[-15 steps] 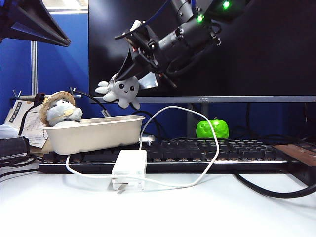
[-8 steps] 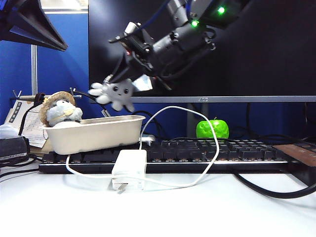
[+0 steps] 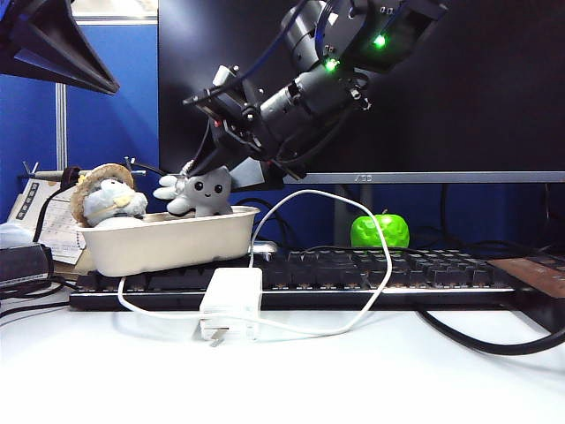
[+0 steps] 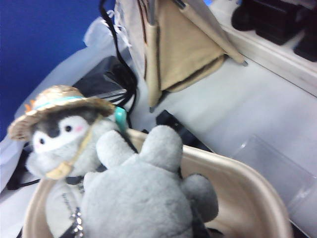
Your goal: Identity fluffy octopus among items on the table, put them into the paper lunch box.
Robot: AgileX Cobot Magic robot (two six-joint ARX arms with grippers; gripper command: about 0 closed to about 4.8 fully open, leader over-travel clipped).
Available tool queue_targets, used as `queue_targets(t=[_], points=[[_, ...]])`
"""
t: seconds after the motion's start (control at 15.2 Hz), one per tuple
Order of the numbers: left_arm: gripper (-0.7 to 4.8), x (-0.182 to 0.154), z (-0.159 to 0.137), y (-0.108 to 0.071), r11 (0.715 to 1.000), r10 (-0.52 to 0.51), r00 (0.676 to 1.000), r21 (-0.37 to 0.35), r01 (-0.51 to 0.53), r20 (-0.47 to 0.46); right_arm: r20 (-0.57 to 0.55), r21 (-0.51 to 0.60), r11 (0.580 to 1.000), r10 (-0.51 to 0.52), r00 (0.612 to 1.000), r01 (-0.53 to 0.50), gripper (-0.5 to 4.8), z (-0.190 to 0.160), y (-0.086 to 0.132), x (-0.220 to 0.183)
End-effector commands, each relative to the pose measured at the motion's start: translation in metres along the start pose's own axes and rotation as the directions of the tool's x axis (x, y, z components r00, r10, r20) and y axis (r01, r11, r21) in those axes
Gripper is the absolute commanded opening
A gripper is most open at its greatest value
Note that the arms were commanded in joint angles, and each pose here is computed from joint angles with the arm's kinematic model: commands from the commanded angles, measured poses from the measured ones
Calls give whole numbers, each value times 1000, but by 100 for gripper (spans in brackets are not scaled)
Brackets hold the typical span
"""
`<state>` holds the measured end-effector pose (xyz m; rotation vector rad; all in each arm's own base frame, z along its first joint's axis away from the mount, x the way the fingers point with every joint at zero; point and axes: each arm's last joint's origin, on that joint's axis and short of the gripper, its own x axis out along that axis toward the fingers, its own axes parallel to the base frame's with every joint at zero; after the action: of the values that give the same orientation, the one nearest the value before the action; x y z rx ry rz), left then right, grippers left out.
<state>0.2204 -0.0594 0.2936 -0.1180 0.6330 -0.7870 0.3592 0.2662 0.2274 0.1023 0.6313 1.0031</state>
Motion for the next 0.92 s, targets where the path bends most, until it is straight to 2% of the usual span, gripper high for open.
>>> queue_targets(t=[0.07,0.13,0.26,0.46,0.66,0.92], points=[[-3,-1,2,-1,1000,-5,1000,11,5,8,21,-12,999,-29,999,30,220,4,2,-1],[-3,-1,2,-1,1000,-5,1000,11,5,8,17,-9,999,-43,999,43,221,3,1,-1],[-3,-1,2,-1,1000,-5,1000,11,5,9,12,-5,999,-51,999,51,267,2,1,-1],[-3,-1,2,-1,1000,-5,1000,11,5,8,8,-3,998,-56,998,56,267,2,1,-1],[-3,-1,2,-1,1000,-4,1000,11,4,8,10,-4,998,-66,998,66,316,2,0,-1],[-3,-1,2,-1,1000,-5,1000,11,5,8,10,-3,997,-73,997,73,316,2,0,-1]])
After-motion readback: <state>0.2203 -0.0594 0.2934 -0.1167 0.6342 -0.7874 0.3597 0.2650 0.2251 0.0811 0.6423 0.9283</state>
